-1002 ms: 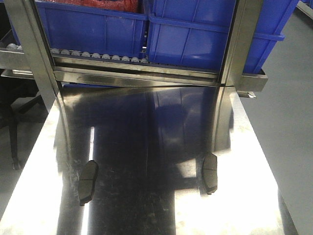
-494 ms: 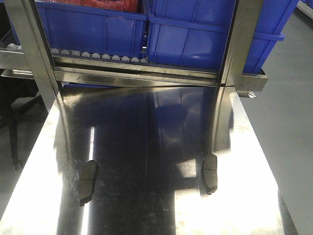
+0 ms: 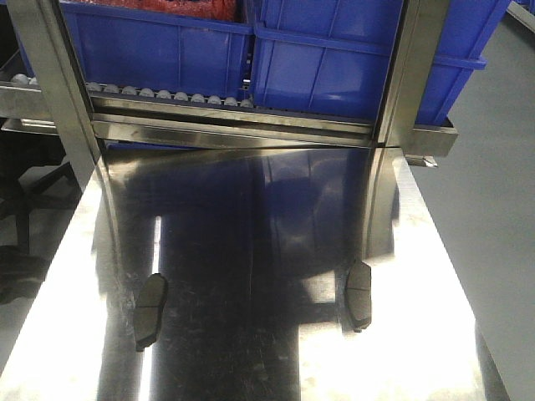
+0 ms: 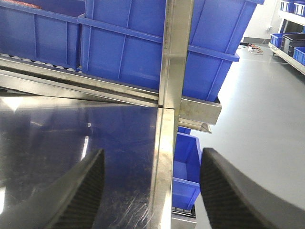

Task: Move and align brake pads A on conveyor
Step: 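Lower the left gripper over the brake pad nearest it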

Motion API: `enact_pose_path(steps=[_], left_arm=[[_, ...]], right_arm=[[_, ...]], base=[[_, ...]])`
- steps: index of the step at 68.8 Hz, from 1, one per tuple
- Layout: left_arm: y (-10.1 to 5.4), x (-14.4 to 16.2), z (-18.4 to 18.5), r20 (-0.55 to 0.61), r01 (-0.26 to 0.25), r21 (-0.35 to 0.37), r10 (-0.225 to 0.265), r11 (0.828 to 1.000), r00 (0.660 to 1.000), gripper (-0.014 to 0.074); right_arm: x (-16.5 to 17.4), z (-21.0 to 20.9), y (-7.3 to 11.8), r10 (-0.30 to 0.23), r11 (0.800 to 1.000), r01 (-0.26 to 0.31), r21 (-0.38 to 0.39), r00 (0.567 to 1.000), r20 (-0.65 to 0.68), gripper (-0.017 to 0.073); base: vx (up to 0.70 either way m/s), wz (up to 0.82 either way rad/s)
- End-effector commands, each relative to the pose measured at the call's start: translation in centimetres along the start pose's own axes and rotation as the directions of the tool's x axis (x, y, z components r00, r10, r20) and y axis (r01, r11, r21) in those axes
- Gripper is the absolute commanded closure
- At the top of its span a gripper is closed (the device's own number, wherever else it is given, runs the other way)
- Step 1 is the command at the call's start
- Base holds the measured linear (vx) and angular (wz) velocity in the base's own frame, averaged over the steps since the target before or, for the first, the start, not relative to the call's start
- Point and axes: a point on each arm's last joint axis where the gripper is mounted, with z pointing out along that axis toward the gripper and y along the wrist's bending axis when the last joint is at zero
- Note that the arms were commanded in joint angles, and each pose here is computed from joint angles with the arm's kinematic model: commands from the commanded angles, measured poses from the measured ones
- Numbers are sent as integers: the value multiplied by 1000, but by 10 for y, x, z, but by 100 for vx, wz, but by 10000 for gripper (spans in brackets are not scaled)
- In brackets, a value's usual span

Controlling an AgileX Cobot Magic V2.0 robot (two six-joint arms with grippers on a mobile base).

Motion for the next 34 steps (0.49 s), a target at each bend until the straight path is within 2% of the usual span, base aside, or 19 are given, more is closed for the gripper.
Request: enact_pose_path(steps=[1,15,22,34], left_arm=[[-14,-17,1,60,9,90,-14,996,998,200],[-45,-20,33,-11,-62,129,64,990,998,200],[-60,-19,48,-32,-74,139,79,988,996,200],[-84,-24,68,-53,-138,91,143,986,988,200]], right_arm=[[-15,-1,-1,-10,1000,10,9,996,84,123],[-15,-1,-1,-10,1000,10,9,997,83,123],[-15,-1,-1,-10,1000,10,9,996,84,123],[-15,-1,-1,-10,1000,10,9,996,84,123]], base=[[0,0],[0,0],[0,0],[0,0]])
